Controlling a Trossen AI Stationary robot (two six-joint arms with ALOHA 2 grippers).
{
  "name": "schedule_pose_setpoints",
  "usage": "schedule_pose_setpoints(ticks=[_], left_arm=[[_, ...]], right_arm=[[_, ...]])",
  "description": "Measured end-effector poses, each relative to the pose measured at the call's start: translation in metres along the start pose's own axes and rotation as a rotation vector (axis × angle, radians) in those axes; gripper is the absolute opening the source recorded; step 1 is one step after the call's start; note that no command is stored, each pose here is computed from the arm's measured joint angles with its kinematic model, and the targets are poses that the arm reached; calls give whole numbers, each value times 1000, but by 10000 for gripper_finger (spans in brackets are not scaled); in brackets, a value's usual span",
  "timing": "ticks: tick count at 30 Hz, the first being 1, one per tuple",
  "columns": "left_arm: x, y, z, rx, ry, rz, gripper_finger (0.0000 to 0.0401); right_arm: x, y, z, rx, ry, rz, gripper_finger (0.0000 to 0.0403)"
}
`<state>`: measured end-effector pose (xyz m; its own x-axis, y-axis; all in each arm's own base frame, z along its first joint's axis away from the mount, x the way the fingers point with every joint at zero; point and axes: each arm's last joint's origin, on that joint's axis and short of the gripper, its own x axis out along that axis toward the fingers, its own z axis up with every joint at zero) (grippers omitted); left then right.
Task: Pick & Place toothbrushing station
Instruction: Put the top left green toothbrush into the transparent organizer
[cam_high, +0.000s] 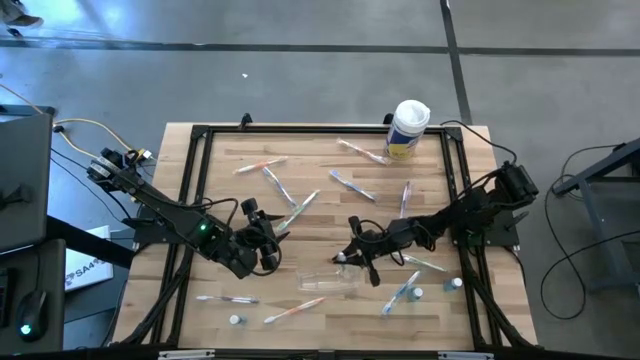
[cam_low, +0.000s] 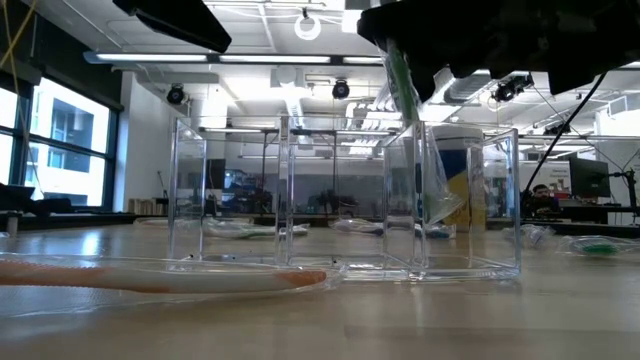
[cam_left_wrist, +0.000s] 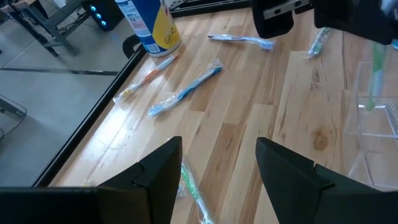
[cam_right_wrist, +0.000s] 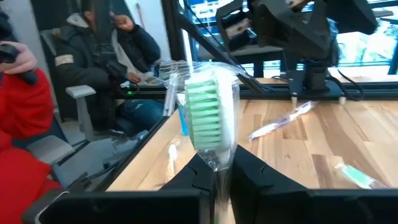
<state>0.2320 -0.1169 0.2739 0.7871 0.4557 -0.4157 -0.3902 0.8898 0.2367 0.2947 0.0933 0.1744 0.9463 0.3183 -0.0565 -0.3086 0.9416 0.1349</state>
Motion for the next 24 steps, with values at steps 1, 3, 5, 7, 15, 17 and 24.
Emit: schedule_pose_setpoints(ticks=[1,3,5,7,15,17,24], left_arm=[[0,0,0,0,0,0,203],[0,0,0,0,0,0,203],[0,0,0,0,0,0,203],[0,0,0,1,0,0,203],[0,0,0,1,0,0,203],[0,0,0,1,0,0,203],[0,0,0,1,0,0,203]], right_arm=[[0,0,0,4,2,-13,34],[0,-1,-1,21,9,-33,48],[0,-1,-2,25,14,-44,57],[0,-1,-2,25,14,-44,62],[0,-2,-2,25,20,-52,95],[0,-2,-2,26,18,-61,109],[0,-4,-4,51,29,-115,173]])
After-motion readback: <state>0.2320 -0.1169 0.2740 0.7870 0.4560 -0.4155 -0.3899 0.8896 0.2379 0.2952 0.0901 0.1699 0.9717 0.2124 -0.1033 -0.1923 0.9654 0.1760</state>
